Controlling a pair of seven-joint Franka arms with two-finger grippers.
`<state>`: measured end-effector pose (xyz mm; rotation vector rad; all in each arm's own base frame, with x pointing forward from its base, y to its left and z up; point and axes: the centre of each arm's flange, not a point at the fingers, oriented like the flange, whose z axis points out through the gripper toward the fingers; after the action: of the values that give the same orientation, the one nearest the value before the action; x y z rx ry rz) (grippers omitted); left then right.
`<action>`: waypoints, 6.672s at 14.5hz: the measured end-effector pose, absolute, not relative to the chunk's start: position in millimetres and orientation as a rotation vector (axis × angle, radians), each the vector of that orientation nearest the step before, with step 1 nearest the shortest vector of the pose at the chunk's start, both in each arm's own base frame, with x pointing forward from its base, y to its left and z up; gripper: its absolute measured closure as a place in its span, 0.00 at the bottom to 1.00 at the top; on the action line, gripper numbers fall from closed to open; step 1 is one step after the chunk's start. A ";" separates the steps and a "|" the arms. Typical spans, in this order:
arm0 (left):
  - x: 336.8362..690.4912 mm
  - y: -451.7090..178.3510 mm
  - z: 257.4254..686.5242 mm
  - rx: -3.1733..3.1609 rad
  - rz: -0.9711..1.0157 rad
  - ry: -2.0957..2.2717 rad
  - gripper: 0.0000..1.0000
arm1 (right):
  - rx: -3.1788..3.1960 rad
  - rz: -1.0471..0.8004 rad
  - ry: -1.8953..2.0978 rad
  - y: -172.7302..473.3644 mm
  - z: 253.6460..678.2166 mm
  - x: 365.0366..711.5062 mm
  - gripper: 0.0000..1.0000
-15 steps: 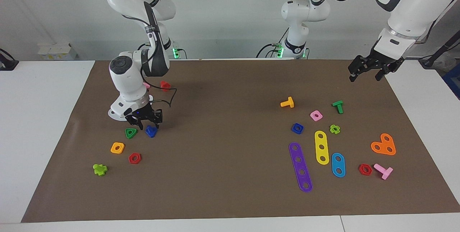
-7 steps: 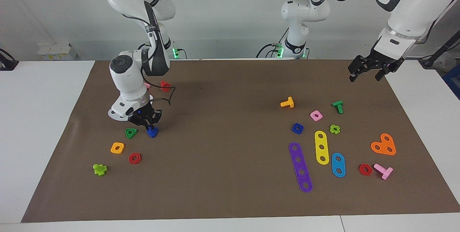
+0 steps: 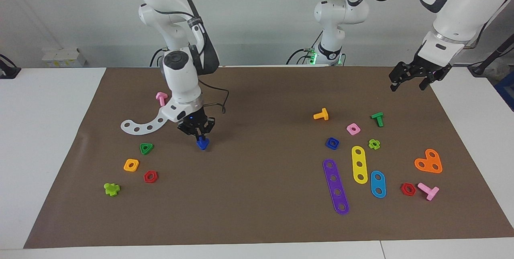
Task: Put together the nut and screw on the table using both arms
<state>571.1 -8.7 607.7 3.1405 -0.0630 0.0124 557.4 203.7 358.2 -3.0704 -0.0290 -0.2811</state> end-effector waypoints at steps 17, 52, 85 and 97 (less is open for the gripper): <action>633.4 -131.6 432.2 3.044 0.123 -0.462 0.05 | -3.101 -0.216 0.093 364.1 334.1 528.0 0.44; 579.4 -255.1 346.2 3.020 -0.008 -0.130 0.54 | -3.120 -0.122 -0.036 26.6 603.5 552.8 0.00; 480.1 -445.9 311.5 3.002 -0.049 -0.108 0.54 | -3.148 -0.086 0.032 35.4 607.2 548.9 0.00; 561.1 -385.9 393.8 3.007 -0.069 0.078 0.00 | -3.147 -0.088 0.034 35.5 607.3 549.0 0.00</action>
<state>561.1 -385.9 393.8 3.0065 0.0777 -0.0688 549.0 35.5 607.3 -3.1467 0.0341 -0.0881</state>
